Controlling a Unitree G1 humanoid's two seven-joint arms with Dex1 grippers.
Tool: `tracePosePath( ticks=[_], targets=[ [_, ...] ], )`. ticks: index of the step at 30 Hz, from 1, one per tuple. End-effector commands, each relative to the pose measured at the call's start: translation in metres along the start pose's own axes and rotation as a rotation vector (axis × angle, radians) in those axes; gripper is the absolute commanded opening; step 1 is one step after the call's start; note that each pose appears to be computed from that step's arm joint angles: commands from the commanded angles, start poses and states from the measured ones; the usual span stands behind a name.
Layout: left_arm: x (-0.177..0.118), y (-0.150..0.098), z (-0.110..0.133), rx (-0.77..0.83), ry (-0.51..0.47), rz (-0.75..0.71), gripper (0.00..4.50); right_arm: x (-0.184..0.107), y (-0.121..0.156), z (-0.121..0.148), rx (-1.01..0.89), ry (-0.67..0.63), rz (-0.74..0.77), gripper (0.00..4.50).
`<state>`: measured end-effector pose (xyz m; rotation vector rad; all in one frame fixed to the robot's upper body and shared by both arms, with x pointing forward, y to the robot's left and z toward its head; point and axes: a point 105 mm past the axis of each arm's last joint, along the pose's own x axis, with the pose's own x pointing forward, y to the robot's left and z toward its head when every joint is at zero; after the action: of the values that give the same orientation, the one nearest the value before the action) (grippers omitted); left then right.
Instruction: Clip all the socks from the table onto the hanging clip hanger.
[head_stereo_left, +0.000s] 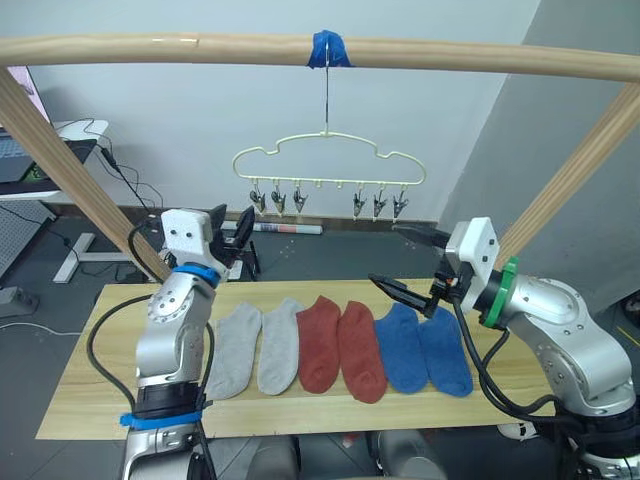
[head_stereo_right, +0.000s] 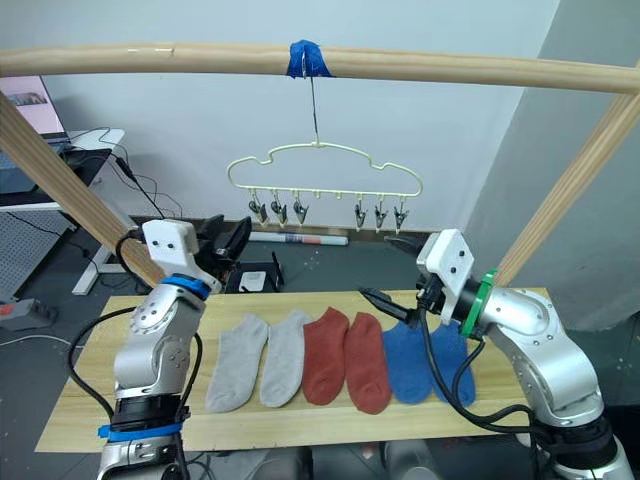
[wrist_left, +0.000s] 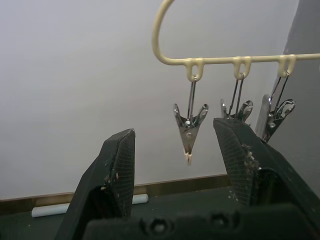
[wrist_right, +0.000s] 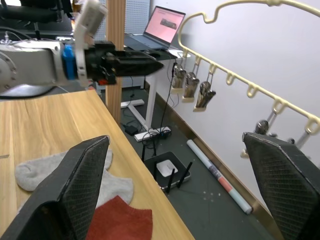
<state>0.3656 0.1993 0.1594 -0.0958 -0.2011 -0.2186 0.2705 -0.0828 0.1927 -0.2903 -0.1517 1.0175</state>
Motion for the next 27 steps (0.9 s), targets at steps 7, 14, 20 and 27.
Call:
tracePosePath(
  ticks=[7, 14, 20, 27],
  targets=[
    [0.018, -0.002, 0.012, 0.027, -0.076, 0.015, 2.74, 0.001, -0.002, 0.017, -0.038, -0.038, 0.012, 4.5],
    [0.025, -0.005, 0.014, 0.021, -0.1, -0.001, 2.74, 0.004, -0.003, 0.022, -0.045, -0.052, 0.021, 4.5],
    [0.031, -0.007, 0.016, 0.014, -0.117, 0.008, 2.74, 0.007, -0.002, 0.023, -0.045, -0.057, 0.038, 4.5],
    [0.036, -0.009, 0.015, -0.011, -0.12, 0.013, 2.74, 0.008, -0.001, 0.023, -0.04, -0.059, 0.041, 4.5]
  ],
)
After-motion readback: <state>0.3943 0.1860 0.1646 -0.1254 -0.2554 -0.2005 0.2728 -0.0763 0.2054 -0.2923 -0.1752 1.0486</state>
